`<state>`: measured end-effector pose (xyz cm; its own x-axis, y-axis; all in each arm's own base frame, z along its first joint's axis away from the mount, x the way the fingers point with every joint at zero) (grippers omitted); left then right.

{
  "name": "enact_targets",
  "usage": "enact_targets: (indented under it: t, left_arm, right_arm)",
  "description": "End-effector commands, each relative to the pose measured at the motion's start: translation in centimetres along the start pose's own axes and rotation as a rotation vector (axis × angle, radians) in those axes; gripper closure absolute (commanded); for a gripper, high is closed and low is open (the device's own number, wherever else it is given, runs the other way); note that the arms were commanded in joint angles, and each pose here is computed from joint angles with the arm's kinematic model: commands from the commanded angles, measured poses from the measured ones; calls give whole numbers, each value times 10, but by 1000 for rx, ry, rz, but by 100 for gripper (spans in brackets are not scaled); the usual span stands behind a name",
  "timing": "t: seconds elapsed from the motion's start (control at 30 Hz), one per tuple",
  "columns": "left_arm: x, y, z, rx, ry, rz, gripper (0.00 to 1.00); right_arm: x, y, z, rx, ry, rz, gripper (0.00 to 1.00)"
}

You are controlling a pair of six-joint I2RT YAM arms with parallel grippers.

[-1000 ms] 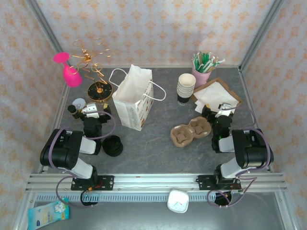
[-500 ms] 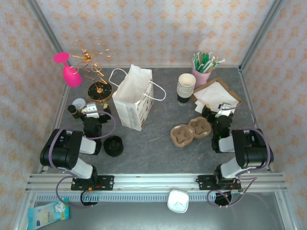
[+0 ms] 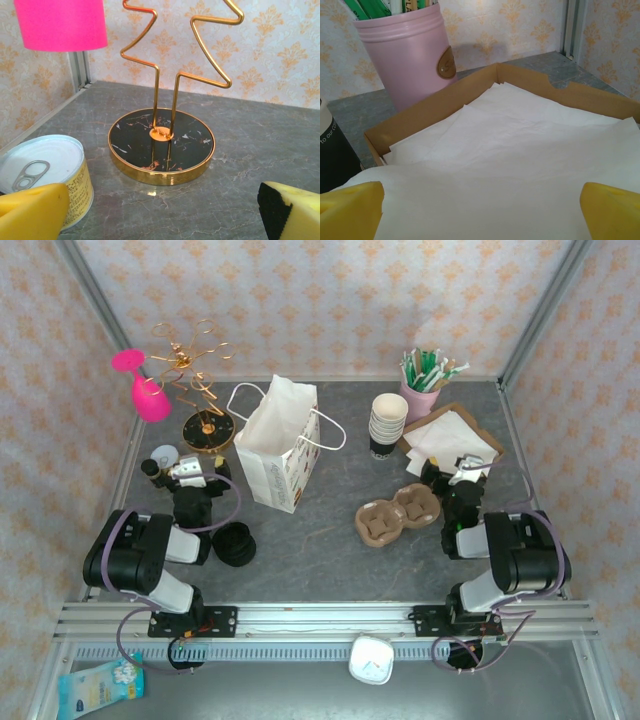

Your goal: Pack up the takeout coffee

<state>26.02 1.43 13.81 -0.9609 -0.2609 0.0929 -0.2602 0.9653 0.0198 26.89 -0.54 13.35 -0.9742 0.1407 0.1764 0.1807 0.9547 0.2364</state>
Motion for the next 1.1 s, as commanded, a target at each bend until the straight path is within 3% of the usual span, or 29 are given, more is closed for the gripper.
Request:
enact_targets:
  t: [0.0, 0.2, 0.3, 0.43, 0.53, 0.73, 1.07]
  left_arm:
    - [18, 9, -19, 44, -134, -32, 0]
    - [27, 12, -45, 109, -110, -40, 0]
    - [29, 13, -66, 230, -96, -42, 0]
    - [38, 15, -93, 471, -114, -16, 0]
    - [47, 16, -101, 579, -142, 14, 0]
    - [44, 1, -136, 544, 83, 143, 1]
    - [80, -34, -202, 421, 156, 349, 1]
  right_arm:
    - [10, 5, -20, -14, -92, -19, 0]
    - [24, 9, -53, -54, -93, 14, 0]
    - [28, 10, -71, -156, -71, 57, 0]
    - [33, 3, -87, -395, -3, 248, 0]
    - [34, 9, -96, -421, 53, 201, 0]
    - [27, 29, -126, -441, 204, 147, 5]
    - [-1, 83, -144, -400, 456, 114, 15]
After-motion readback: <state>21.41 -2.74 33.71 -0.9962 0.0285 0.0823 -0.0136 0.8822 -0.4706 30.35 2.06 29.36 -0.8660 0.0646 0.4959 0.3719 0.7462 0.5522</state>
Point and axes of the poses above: each hand's point on the last joint's axis, 136 mm out from that joint toward the fingers, its own x axis back along the fingers, its own y axis along the line the jaws close on, z = x × y, the point moved 10 cm from there along x, back along the fingers, and after that the axes turned 5 degrees about -x, right-handed, at the moved point
